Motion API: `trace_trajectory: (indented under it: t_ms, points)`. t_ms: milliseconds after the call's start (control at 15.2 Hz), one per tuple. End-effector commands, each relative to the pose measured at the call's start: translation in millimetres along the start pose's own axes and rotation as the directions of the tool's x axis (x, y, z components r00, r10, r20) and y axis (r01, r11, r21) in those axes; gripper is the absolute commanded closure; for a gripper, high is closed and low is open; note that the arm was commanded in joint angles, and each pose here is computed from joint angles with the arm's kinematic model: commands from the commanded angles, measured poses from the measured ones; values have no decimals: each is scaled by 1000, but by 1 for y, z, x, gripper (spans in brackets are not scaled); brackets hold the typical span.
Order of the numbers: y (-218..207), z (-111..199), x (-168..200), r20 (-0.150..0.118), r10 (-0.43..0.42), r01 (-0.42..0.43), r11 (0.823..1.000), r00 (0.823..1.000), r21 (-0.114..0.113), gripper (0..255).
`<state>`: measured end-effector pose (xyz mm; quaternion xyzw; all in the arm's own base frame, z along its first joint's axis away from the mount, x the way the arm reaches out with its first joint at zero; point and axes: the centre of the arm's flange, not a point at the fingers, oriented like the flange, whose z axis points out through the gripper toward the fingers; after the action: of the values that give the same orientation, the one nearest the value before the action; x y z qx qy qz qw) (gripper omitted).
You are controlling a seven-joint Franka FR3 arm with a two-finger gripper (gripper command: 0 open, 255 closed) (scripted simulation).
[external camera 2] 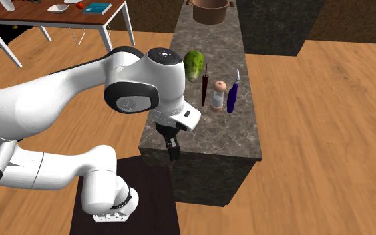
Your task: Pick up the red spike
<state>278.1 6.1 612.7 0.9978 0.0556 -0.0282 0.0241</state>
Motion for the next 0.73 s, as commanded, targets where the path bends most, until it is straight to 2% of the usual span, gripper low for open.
trace_trajectory:
  t_ms: [0,330,660]
  points:
    - [0,0,0,0,0,0,1000,1000,0,0]
    - [-62,2,15,-75,84,-84,996,994,-3,0]
    - [-122,3,36,-150,166,-167,986,975,1,0]
